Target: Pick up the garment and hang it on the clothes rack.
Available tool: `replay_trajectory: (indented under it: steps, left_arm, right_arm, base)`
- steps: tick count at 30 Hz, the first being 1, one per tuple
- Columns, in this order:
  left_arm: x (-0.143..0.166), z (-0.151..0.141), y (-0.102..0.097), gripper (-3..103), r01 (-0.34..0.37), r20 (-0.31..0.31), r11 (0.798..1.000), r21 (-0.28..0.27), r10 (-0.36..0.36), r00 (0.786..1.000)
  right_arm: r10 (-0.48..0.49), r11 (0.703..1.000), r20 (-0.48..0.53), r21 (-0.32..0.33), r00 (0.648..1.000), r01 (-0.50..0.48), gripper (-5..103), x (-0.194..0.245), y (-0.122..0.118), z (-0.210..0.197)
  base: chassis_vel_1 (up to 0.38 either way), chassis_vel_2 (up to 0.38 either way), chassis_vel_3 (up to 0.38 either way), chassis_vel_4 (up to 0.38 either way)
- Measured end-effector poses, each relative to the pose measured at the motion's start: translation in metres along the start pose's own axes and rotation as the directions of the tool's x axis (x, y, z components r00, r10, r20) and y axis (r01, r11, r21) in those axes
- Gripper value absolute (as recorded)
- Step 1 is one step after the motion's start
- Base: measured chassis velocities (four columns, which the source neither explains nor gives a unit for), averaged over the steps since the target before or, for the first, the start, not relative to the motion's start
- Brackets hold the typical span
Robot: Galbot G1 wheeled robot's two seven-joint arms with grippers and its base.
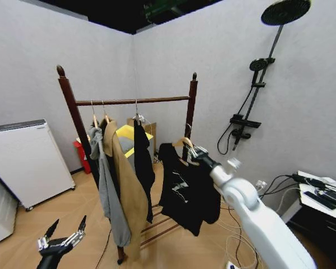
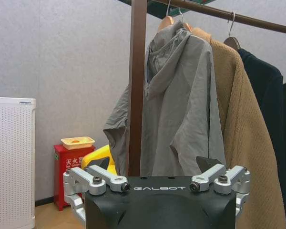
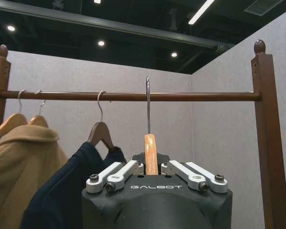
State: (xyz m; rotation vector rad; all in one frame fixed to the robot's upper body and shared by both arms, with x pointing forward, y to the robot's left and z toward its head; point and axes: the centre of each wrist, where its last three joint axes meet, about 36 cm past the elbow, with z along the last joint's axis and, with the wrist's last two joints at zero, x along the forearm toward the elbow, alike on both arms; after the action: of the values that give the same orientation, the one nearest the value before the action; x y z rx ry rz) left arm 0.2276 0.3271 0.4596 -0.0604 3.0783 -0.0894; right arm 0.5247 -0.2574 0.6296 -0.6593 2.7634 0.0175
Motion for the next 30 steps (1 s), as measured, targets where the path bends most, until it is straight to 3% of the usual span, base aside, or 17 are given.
replay_trajectory:
  steps: [7,10,13,20,30]
  left_arm:
    - [0.000,0.000,0.000,100,0.000,0.000,1.000,0.000,0.000,1.000]
    - [0.000,0.000,0.000,100,0.000,0.000,1.000,0.000,0.000,1.000]
    - [0.000,0.000,0.000,100,-0.001,0.000,1.000,0.000,0.001,1.000]
    - [0.000,0.000,0.000,100,0.000,0.000,1.000,0.000,0.000,1.000]
    - [0.000,0.000,0.000,100,0.000,0.000,1.000,0.000,0.000,1.000]
  right_arm:
    - [0.006,1.000,0.032,0.025,0.999,-0.007,10,-0.067,-0.011,-0.013]
    - [-0.005,1.000,0.045,0.020,0.999,0.004,10,-0.101,-0.005,-0.019]
    - [-0.036,0.999,0.052,0.006,0.998,0.036,10,-0.148,0.019,-0.026]
    - [-0.036,0.996,0.054,0.083,0.998,0.032,10,-0.199,0.024,-0.026]
    - [0.036,0.992,0.045,0.119,0.998,-0.041,10,-0.249,0.010,-0.040]
  base:
    - [0.000,0.000,0.000,0.000]
    - [0.000,0.000,0.000,0.000]
    - [0.000,0.000,0.000,0.000]
    - [0.000,0.000,0.000,0.000]
    - [0.000,0.000,0.000,0.000]
